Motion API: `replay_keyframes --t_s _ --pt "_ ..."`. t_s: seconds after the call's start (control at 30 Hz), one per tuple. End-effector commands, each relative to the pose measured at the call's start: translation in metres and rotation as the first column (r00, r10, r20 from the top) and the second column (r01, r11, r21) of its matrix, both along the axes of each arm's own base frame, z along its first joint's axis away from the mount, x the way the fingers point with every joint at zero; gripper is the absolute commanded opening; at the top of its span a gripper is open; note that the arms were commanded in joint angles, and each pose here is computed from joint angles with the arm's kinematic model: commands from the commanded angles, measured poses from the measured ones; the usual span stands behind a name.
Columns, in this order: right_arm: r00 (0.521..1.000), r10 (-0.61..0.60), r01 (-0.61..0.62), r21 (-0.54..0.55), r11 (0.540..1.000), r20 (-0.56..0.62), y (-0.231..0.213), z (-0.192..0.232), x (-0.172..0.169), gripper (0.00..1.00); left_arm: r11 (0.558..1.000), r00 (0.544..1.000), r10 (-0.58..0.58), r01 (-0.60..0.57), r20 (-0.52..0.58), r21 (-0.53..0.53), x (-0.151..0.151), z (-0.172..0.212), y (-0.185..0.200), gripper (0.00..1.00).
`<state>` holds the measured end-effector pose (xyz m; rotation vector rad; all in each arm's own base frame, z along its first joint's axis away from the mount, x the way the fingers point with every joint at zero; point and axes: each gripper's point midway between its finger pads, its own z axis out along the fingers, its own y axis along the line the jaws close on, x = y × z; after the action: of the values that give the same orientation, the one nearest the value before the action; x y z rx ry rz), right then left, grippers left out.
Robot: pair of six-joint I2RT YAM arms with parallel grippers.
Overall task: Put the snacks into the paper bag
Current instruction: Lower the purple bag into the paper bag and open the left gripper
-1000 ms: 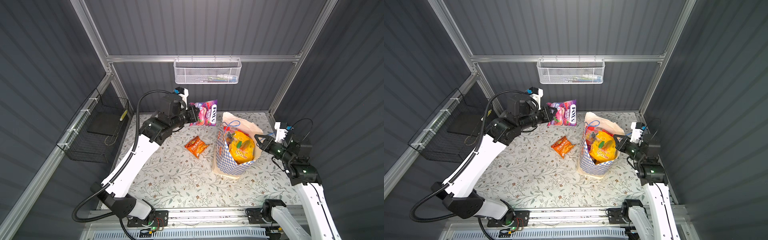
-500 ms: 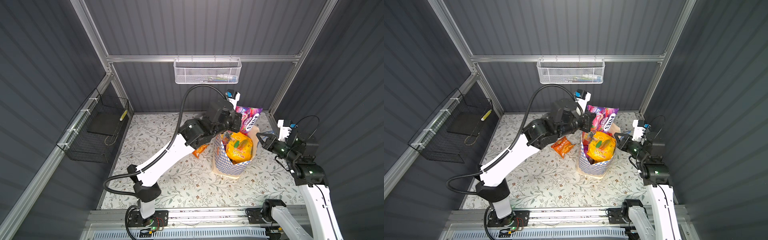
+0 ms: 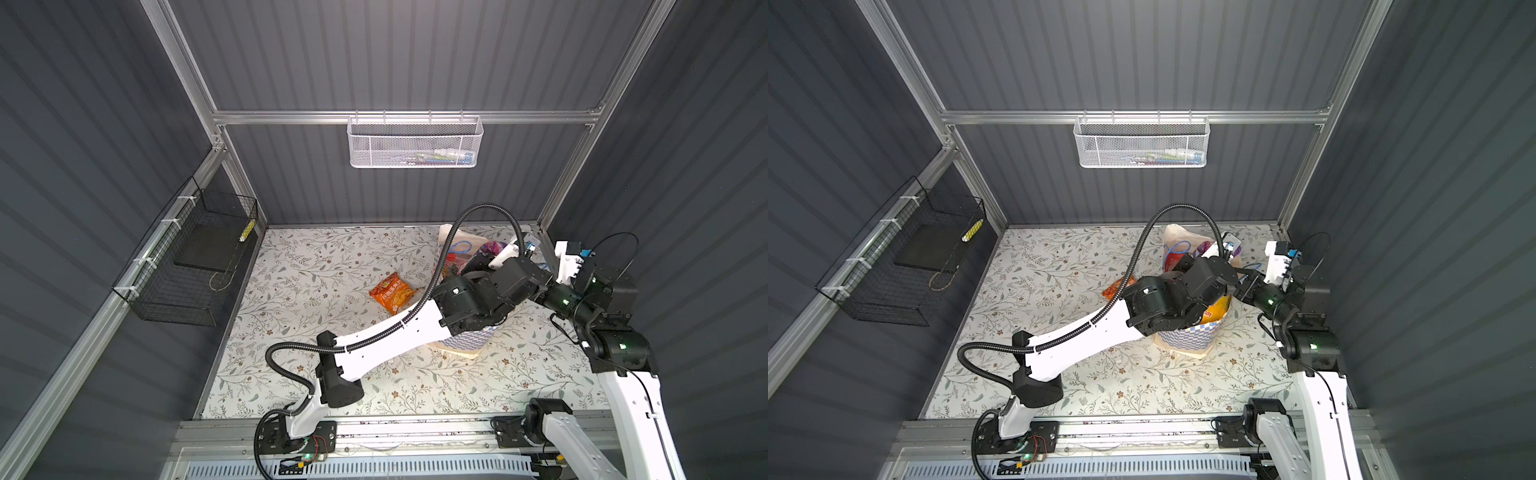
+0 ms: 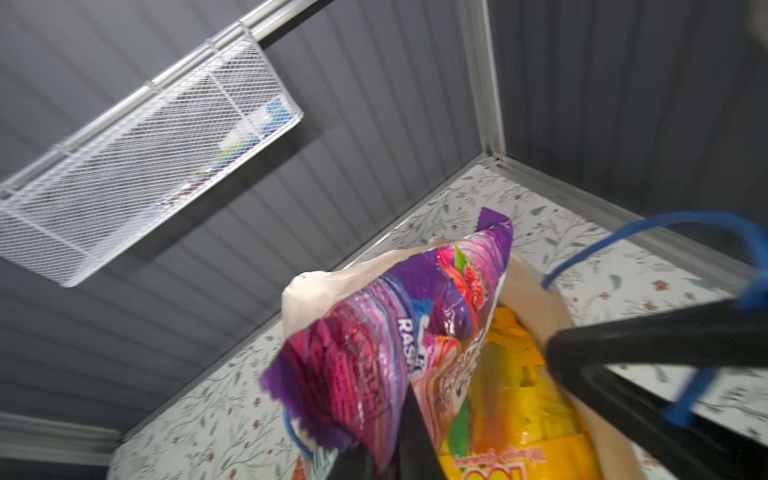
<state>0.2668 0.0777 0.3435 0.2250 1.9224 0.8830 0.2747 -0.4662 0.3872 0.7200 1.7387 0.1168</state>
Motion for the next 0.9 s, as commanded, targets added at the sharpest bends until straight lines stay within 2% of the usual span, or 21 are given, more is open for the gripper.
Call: replay_keyframes --t_s 0.0,0.1,0.3,0.43,0.63,0.87 --pt "0.997 0.031 -0.031 -0.002 1.0 0.073 0.006 0.022 -0.003 0.0 0.987 0.98 0.157 -0.161 0.122 0.02 0.02 0.026 0.03 0.0" --pt "0.997 0.035 -0.035 -0.003 0.999 0.074 0.007 0.022 -0.004 0.0 0.984 0.981 0.177 -0.178 0.073 0.002 0.04 0.019 0.041 0.0" --pt "0.997 0.034 -0.034 -0.005 0.999 0.074 0.007 0.021 -0.004 0.0 0.992 0.989 0.116 -0.12 -0.094 -0.034 0.07 -0.012 0.044 0.0" --pt "0.997 0.042 -0.042 -0.005 0.999 0.072 0.009 0.021 -0.003 0.0 0.99 0.98 0.141 -0.14 -0.142 0.019 0.087 -0.039 0.049 0.0" --pt "0.994 0.069 -0.066 -0.036 0.997 0.085 0.019 0.025 -0.005 0.0 0.997 0.963 0.072 -0.065 -0.261 0.035 0.084 -0.074 0.033 0.0" --pt "0.99 0.114 -0.111 -0.049 0.993 0.077 0.034 0.026 -0.005 0.0 0.994 0.92 0.041 0.0 -0.39 0.106 0.078 -0.135 0.016 0.0"
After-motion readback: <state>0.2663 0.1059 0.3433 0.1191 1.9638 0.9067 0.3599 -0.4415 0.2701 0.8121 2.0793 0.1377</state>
